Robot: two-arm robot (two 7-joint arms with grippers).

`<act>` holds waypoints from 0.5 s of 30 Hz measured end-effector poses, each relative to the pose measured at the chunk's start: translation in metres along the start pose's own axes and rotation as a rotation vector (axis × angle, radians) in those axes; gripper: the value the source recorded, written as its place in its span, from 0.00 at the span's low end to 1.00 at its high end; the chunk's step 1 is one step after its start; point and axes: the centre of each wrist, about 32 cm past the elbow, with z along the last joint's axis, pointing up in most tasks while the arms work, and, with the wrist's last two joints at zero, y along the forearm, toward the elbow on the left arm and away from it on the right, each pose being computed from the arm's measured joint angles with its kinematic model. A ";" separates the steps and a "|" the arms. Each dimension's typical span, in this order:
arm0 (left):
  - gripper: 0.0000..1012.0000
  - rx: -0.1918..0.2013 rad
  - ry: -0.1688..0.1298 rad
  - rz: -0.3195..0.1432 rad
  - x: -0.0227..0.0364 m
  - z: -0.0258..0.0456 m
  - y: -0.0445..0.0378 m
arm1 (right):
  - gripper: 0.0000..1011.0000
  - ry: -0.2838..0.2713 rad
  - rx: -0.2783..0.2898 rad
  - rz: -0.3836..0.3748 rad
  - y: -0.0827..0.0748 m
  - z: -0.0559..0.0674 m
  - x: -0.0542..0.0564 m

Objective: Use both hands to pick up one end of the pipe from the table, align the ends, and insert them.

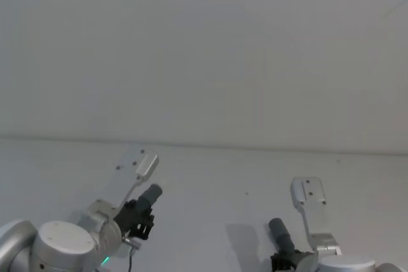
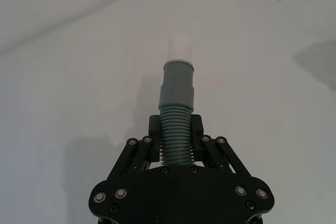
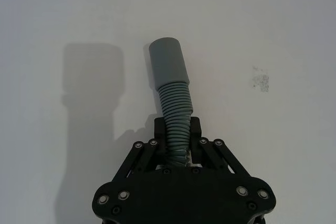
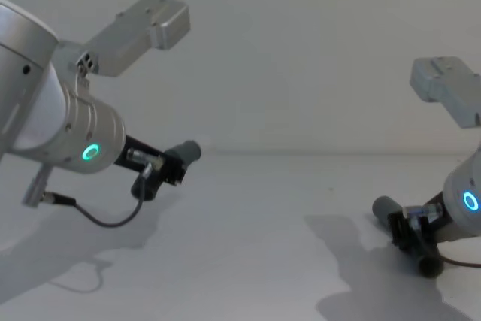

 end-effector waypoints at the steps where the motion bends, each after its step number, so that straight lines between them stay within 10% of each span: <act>1: 0.30 0.000 0.000 0.000 0.0000 0.0000 0.0000 | 0.22 0.000 0.000 0.000 0.000 0.000 0.000; 15: 0.30 -0.156 -0.170 -0.098 0.0210 0.0099 0.0049 | 0.22 0.000 0.000 0.000 0.000 0.000 0.000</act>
